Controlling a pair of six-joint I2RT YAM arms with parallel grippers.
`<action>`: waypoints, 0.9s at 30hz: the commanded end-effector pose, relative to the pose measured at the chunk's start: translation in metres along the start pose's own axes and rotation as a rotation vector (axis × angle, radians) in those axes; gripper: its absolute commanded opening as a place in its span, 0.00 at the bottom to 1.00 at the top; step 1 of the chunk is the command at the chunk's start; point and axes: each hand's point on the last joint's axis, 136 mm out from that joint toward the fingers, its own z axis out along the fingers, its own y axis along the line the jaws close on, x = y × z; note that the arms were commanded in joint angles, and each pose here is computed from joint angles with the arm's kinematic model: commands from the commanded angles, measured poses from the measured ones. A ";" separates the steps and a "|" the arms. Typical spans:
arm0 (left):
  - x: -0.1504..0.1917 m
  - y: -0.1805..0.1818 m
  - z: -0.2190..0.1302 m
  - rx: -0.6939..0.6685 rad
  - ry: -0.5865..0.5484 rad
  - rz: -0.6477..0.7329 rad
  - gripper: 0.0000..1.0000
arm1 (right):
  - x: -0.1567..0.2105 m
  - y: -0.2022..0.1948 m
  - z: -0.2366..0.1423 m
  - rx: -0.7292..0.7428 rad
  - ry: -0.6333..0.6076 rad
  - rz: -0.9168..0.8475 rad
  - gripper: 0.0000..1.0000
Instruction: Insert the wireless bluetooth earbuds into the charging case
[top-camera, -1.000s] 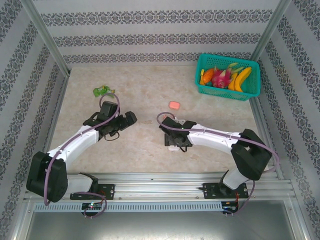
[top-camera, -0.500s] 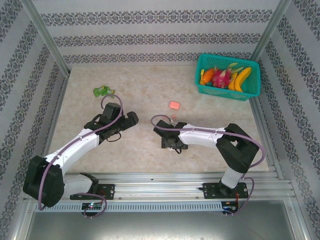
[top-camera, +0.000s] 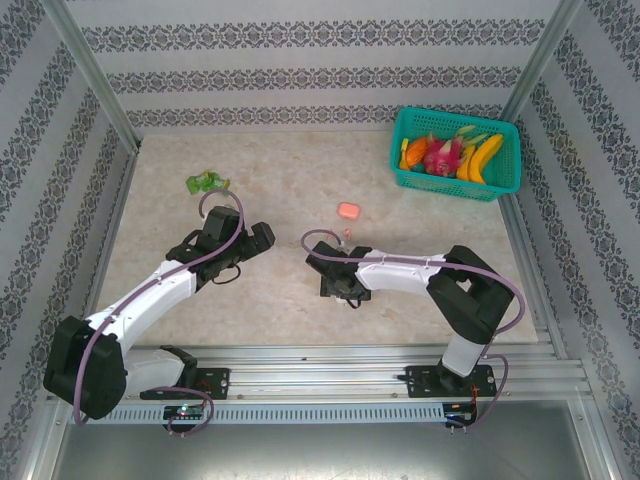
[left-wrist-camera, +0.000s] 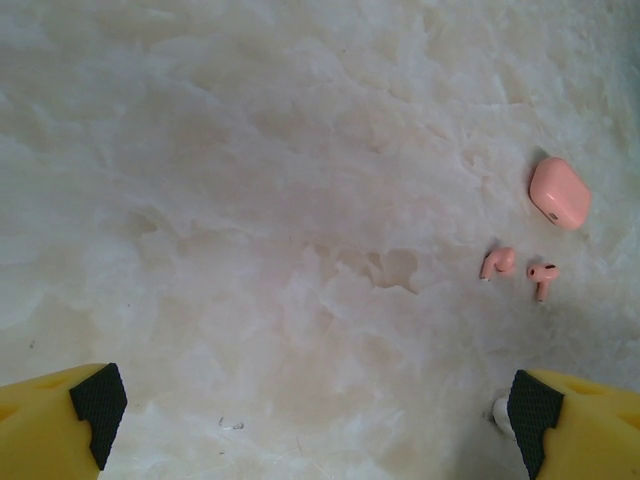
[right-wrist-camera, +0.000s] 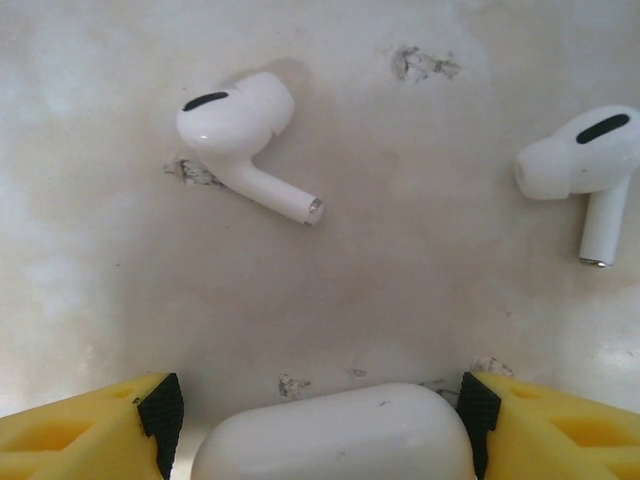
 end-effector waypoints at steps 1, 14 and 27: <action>0.002 -0.003 0.000 0.004 -0.005 0.007 1.00 | 0.011 -0.007 0.002 0.011 0.017 0.012 0.74; 0.008 -0.023 0.009 0.050 0.095 0.039 1.00 | 0.017 -0.001 -0.003 -0.040 0.045 -0.170 0.76; 0.009 -0.024 0.010 0.052 0.106 0.046 1.00 | 0.028 0.000 0.009 -0.009 0.109 -0.194 0.71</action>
